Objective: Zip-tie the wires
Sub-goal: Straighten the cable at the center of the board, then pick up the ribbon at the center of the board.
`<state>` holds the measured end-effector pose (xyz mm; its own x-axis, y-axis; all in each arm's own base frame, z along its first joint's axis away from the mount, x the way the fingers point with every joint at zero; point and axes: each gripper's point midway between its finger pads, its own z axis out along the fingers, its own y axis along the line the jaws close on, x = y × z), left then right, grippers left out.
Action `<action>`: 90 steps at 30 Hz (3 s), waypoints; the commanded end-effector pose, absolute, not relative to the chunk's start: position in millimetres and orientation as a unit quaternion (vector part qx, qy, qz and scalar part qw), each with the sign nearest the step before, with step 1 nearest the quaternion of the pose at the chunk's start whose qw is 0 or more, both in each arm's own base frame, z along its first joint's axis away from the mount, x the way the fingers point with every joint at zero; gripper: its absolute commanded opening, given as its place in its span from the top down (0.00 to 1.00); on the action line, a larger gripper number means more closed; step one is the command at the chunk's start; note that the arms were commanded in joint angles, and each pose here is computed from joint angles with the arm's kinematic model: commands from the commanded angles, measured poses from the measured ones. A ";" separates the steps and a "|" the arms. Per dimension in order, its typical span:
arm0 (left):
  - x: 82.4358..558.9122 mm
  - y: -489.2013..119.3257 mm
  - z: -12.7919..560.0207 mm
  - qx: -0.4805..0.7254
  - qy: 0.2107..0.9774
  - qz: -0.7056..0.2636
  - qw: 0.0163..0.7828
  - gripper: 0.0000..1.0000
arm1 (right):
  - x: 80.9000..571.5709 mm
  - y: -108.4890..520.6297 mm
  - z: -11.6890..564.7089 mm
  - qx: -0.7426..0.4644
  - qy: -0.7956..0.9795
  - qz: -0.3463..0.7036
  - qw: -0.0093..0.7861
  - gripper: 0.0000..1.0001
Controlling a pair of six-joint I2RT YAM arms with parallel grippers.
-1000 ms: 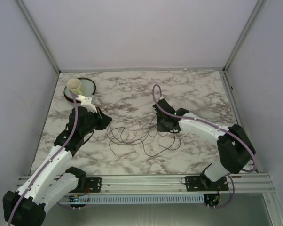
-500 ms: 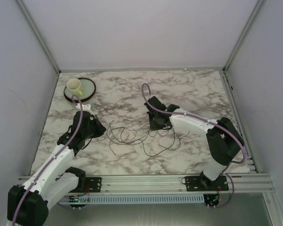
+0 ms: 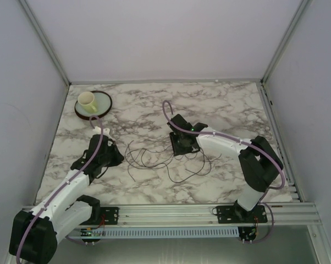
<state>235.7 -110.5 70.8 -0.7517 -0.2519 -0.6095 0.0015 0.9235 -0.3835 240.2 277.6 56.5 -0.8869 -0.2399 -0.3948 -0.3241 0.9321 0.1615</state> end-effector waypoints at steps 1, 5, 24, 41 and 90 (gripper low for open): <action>241.3 -110.3 69.2 -0.056 0.914 -0.182 0.358 1.00 | 241.2 283.7 86.2 -0.147 0.955 0.138 0.219 0.62; 240.4 -109.9 60.8 -0.061 0.919 -0.178 0.347 0.98 | 245.4 280.6 108.0 -0.138 0.949 0.144 0.246 0.50; 249.0 -60.9 55.5 -0.142 0.906 -0.065 0.395 0.37 | 308.6 162.6 156.7 0.067 0.891 0.076 0.443 0.20; 305.8 -72.8 214.6 -0.124 0.769 -0.141 0.611 0.00 | 418.0 168.9 121.7 0.058 0.890 0.052 0.448 0.24; 331.0 -101.8 210.5 -0.086 0.768 -0.187 0.607 0.00 | 604.8 225.3 18.8 -0.014 0.913 0.051 0.403 0.75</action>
